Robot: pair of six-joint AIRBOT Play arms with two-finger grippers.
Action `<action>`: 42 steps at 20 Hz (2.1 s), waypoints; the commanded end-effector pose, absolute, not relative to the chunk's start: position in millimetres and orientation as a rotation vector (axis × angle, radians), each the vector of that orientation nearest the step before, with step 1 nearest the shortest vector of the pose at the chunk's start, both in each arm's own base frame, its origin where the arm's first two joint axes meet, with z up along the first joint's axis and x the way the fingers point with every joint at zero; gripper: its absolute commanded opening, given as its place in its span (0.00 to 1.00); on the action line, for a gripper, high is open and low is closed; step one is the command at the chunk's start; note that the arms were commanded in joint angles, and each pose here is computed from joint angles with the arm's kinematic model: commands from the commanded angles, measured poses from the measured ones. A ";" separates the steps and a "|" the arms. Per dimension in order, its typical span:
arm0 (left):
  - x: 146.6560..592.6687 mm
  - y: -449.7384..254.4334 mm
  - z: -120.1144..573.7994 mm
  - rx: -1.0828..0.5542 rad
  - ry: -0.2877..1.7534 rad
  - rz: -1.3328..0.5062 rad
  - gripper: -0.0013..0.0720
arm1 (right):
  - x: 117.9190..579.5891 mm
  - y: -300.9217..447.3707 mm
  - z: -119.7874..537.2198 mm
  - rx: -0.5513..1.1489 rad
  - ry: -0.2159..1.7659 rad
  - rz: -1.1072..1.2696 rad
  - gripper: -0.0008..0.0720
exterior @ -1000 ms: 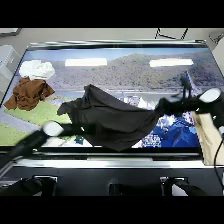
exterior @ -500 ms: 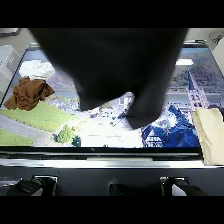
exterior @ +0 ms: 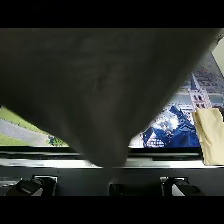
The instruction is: Fold the clothes and pants, and hang the long-sleeved shirts on hangers.
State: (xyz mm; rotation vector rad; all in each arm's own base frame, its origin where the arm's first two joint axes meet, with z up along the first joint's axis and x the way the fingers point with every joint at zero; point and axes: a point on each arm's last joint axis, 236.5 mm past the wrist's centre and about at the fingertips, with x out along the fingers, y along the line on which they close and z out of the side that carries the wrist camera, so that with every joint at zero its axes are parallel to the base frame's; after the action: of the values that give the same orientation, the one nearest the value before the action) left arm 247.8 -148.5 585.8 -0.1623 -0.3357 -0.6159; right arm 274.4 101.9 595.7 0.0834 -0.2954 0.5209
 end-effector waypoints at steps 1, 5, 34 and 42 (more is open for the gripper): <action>291.4 -130.8 544.6 -0.086 -0.197 -0.468 0.05 | 304.7 94.4 568.7 0.056 -0.207 0.487 0.07; 394.4 -110.2 418.4 -0.026 0.125 -0.254 0.04 | 436.8 77.8 444.9 0.212 0.127 0.473 0.07; 309.1 -114.3 -88.9 -0.818 1.693 -0.353 0.61 | 344.2 -144.6 18.2 0.556 1.631 -0.259 0.93; 311.9 -146.7 -105.5 -0.870 1.636 -0.385 0.63 | 341.7 -130.3 13.3 0.599 1.646 -0.213 0.93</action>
State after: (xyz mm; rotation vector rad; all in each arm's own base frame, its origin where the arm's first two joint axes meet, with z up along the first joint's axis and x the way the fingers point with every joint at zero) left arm 302.5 -136.0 -98.5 -0.8636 1.6903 -0.3890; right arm 345.4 -131.6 13.7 0.5954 1.6365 -0.2173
